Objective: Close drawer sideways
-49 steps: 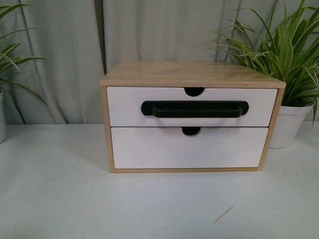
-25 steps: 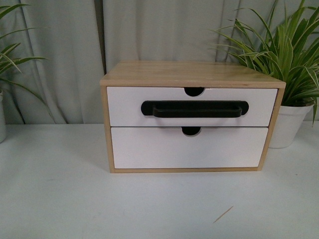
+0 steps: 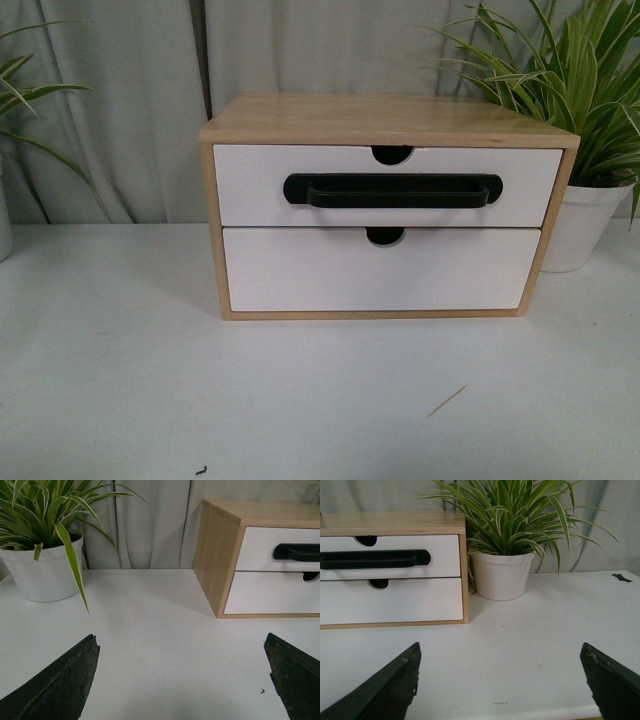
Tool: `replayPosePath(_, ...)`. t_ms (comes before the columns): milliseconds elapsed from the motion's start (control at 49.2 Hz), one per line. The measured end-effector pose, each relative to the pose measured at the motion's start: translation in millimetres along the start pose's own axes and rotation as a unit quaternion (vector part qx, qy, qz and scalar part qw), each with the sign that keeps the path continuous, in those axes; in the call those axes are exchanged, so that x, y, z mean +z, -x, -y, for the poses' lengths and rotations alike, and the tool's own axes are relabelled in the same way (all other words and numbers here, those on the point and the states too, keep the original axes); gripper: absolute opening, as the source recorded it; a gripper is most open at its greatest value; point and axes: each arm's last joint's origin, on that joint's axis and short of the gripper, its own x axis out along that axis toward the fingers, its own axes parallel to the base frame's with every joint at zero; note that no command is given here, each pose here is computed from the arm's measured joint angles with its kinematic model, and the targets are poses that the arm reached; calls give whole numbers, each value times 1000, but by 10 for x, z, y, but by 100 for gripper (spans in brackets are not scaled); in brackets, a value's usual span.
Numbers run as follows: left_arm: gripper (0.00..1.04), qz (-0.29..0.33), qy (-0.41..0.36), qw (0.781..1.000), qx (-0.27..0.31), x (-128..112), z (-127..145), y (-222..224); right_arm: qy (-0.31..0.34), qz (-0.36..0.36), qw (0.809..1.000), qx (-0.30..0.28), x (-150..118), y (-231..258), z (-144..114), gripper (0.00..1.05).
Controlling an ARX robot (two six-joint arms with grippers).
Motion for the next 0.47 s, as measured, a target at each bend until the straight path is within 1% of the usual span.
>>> replayPosePath(20, 99, 0, 0, 1000, 0, 0, 0, 0, 0, 0, 1000, 0, 0, 0, 0, 98)
replayPosePath(81, 99, 0, 0, 1000, 0, 0, 0, 0, -1, 0, 1000, 0, 0, 0, 0, 95)
replayPosePath(467, 99, 0, 0, 1000, 0, 0, 0, 0, -1, 0, 1000, 0, 0, 0, 0, 96)
